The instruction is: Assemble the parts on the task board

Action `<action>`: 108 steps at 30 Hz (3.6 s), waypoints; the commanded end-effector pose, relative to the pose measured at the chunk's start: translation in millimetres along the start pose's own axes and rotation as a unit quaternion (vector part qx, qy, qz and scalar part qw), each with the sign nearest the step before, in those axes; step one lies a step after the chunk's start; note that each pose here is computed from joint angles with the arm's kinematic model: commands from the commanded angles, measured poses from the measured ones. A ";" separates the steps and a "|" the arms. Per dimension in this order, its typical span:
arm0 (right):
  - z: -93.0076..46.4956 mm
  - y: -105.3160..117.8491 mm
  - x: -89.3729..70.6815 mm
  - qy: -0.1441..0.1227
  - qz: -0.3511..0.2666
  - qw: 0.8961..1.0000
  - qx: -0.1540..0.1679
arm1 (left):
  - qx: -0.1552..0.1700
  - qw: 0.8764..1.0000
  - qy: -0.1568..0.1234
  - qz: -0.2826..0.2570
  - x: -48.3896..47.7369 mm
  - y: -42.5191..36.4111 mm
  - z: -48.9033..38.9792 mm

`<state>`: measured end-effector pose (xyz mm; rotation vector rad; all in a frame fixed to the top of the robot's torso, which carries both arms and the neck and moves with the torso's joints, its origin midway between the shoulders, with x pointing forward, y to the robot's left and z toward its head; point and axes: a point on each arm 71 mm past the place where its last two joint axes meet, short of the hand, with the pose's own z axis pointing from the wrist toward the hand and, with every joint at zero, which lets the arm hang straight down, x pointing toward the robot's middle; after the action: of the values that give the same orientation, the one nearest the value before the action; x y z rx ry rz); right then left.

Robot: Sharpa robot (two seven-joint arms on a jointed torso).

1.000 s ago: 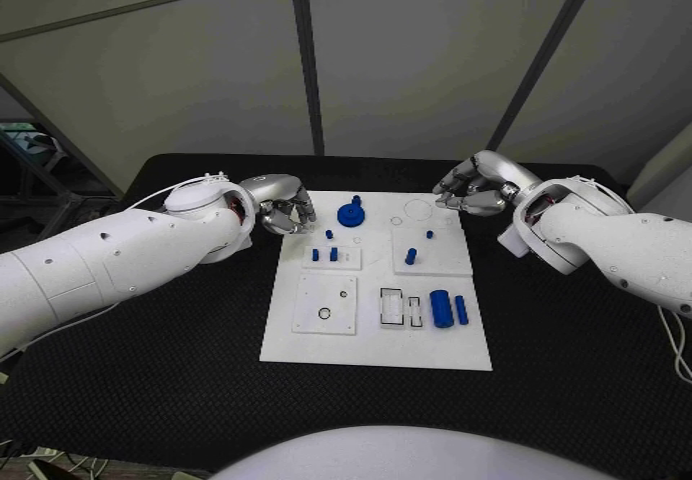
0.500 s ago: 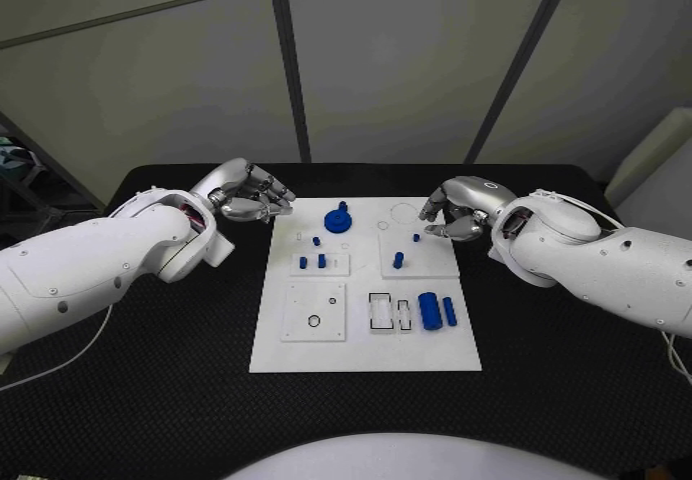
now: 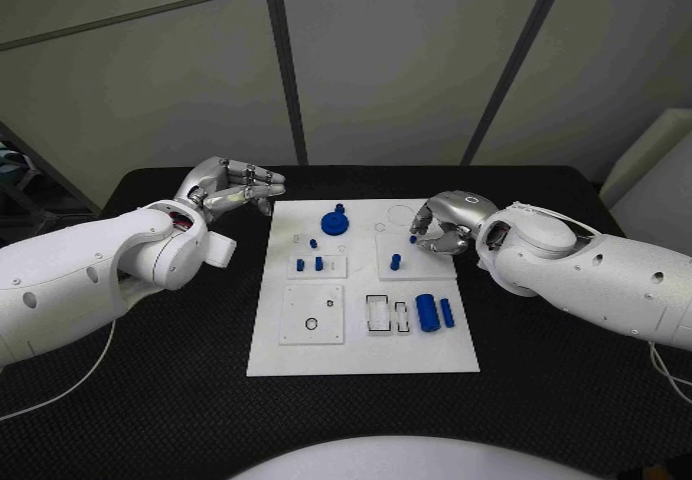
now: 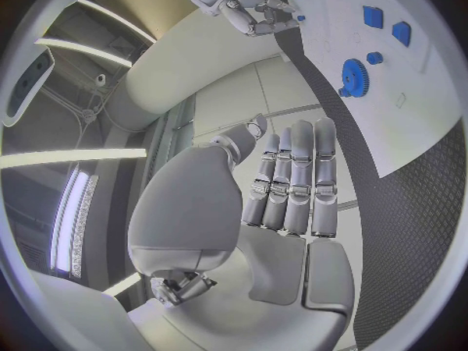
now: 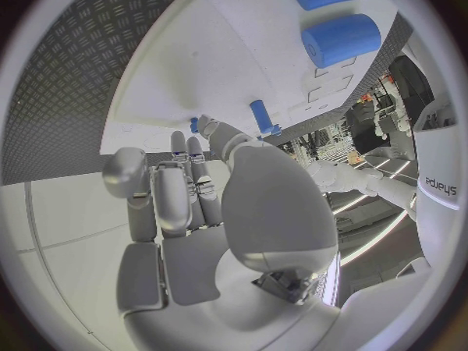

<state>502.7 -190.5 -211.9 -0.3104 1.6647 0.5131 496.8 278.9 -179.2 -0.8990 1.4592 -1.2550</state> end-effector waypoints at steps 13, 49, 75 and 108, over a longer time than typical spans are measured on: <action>9.4 6.7 4.3 0.001 -0.012 1.000 -0.004 | 0.003 0.998 -0.008 -0.064 3.0 -0.8 -0.4; 13.1 11.5 7.7 0.017 -0.041 0.999 0.011 | -0.006 0.998 0.003 -0.068 3.9 1.9 1.4; -6.1 20.1 -13.0 -0.081 -0.005 0.997 -0.011 | -0.007 0.998 -0.001 -0.067 0.1 3.5 1.8; -13.8 145.3 17.8 -0.021 0.105 0.984 -0.141 | 0.004 0.997 0.023 -0.078 21.6 -1.4 8.1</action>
<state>418.3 -72.0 -204.2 -0.3212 1.5719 0.9013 499.1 258.0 -184.6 -1.0132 1.4501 -1.3783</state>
